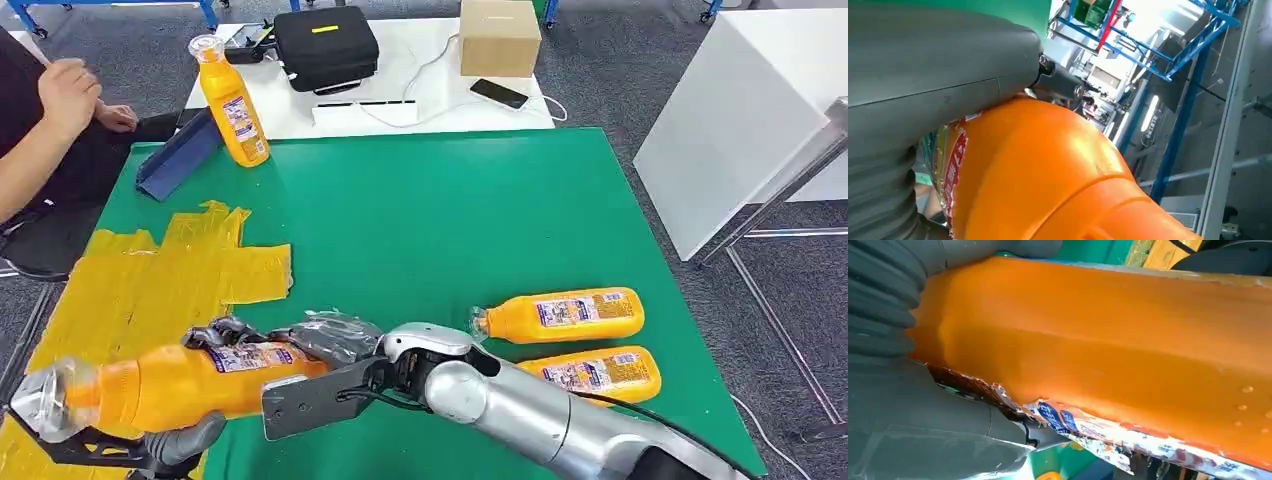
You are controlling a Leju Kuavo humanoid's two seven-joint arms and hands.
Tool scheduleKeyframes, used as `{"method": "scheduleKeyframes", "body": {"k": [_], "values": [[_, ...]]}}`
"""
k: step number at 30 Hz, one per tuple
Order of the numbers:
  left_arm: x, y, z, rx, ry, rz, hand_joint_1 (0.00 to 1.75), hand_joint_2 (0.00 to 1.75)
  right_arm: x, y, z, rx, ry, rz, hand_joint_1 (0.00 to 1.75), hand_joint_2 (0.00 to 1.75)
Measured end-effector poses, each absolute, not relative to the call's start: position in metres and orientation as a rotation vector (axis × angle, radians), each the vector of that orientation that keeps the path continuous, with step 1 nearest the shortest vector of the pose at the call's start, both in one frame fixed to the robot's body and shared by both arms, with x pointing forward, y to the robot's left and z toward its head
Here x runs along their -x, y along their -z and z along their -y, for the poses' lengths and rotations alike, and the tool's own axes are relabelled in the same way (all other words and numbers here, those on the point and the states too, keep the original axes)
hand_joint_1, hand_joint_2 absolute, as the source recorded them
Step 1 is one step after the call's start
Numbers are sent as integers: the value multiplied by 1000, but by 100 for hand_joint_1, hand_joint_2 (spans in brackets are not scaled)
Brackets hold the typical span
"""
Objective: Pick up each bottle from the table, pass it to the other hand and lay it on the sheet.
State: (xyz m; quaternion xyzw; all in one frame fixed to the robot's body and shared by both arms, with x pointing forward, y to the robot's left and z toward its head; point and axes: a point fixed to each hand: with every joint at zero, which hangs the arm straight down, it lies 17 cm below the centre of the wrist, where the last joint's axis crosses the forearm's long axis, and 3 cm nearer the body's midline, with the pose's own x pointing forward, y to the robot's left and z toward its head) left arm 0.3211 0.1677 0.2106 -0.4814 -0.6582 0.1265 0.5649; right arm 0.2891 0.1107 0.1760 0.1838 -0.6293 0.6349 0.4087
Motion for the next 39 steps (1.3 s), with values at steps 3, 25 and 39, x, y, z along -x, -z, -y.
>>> {"method": "scheduleKeyframes", "body": {"k": [3,25,39], "values": [[-321,-211,-168,1133,-297,1550,175,175,-289,-174,-110,-462,-1599,1582,175,175],[-342,-151,-221,316,72,1667,175,175,-318,-195,-29,-82,-1382,1851,0,0],[-337,-77,-359,-766,584,1318,175,175,-295,-172,78,163,-1379,1807,0,175]]}}
